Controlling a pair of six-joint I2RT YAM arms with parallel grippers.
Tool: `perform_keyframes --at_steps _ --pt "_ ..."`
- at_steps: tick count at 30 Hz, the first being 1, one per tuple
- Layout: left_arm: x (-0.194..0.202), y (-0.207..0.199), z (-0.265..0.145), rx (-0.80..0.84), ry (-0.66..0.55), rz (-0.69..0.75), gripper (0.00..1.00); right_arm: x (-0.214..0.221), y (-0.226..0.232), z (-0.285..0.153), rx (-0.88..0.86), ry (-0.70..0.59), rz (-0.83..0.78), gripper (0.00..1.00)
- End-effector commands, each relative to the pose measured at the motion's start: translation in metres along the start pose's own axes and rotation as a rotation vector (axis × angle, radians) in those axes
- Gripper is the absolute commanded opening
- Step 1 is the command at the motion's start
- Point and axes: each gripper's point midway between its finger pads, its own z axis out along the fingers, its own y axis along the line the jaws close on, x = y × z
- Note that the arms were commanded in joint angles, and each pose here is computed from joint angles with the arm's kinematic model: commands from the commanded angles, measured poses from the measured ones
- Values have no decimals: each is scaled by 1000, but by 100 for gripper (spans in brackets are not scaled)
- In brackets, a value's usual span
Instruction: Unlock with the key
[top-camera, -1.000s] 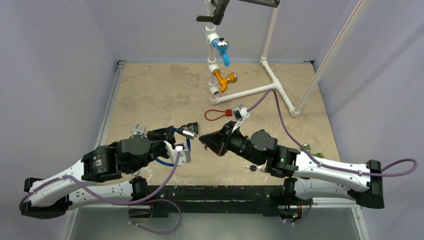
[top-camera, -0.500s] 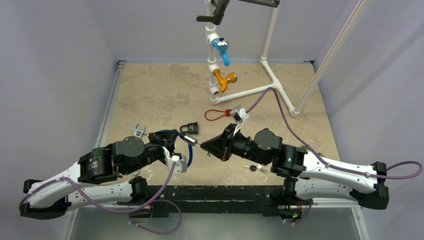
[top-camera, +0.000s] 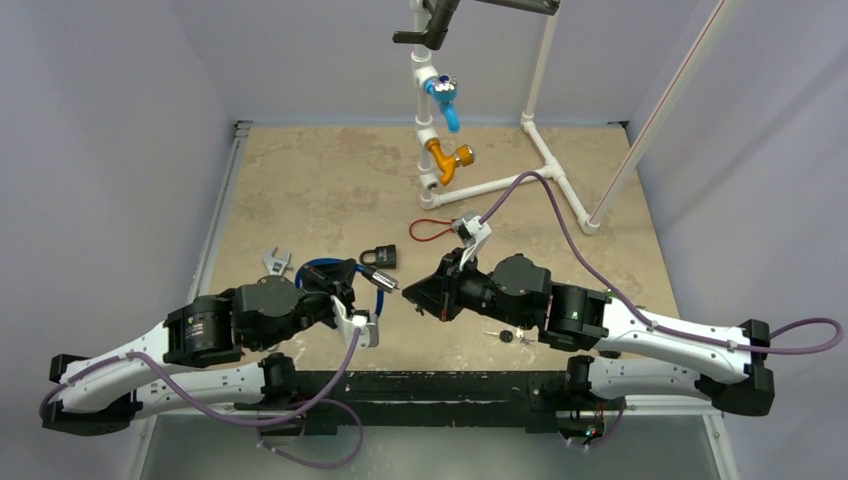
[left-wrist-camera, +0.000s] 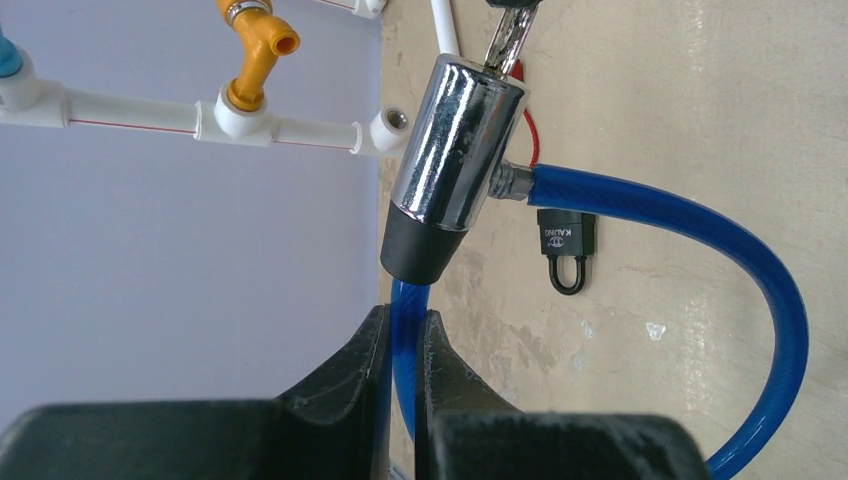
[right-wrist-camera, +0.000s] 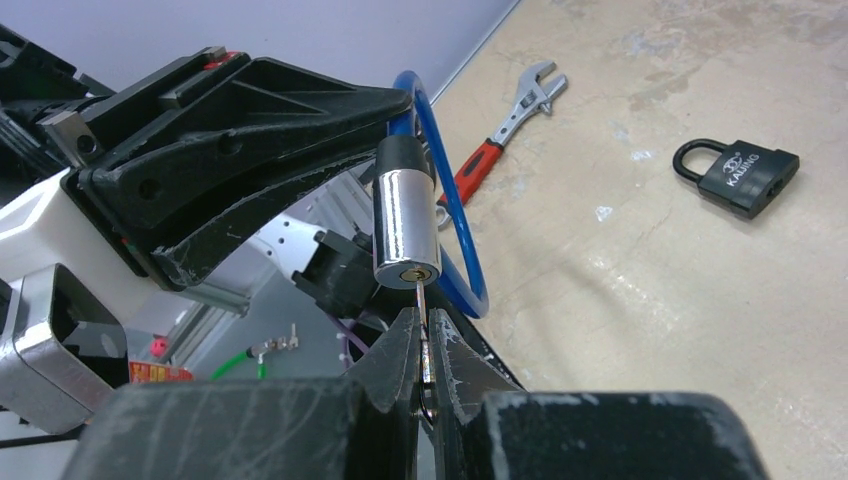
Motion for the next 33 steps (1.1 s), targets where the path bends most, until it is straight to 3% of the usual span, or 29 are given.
perform_keyframes --at_steps 1,33 --pt "-38 22 1 -75 -162 -40 0 -25 8 2 1 -88 50 0" --pt "-64 24 -5 -39 -269 -59 0 -30 16 27 -31 -120 17 0"
